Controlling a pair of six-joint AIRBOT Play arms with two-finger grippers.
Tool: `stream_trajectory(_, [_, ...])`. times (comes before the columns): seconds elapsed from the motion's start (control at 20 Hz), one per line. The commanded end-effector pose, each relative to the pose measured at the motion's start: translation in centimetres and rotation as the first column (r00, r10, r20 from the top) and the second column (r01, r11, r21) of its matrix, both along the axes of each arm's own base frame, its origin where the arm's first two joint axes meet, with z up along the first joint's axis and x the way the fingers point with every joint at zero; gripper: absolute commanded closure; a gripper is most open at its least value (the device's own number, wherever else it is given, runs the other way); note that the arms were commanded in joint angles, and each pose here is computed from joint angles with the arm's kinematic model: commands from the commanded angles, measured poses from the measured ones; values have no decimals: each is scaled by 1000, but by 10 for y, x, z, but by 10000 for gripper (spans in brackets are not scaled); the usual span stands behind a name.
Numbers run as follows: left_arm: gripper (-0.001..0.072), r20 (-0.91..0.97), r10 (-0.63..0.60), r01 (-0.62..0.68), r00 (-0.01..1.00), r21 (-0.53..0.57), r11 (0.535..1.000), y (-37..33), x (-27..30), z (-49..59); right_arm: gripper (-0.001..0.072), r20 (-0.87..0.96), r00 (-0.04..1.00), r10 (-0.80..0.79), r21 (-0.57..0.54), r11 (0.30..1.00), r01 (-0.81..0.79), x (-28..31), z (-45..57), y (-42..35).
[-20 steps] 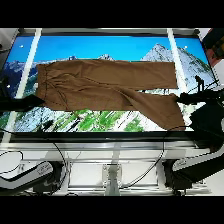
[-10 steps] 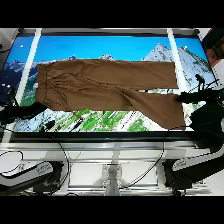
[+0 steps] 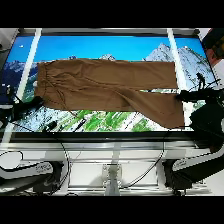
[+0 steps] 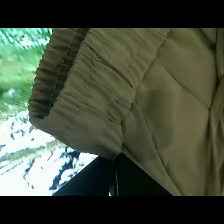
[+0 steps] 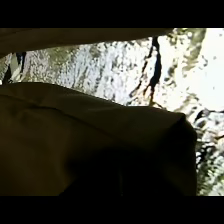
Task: Fold the clothes and pants, and hang the long-sleeved shirts on hangers.
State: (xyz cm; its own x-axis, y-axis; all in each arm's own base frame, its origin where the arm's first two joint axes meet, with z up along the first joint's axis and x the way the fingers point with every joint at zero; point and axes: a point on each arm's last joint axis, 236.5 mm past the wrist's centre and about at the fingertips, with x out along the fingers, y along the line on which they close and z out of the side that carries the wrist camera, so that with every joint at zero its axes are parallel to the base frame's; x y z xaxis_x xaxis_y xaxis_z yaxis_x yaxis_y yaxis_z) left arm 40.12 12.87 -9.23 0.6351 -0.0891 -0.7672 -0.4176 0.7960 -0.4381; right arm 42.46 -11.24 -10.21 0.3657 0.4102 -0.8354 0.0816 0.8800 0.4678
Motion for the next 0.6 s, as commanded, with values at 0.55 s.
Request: stream_trajectory(0.55, [674, -19, 22, -16, 1000, 289, 957, 55, -33, 72, 703, 265, 940, -216, -170, 949, 266, 102, 46, -24])
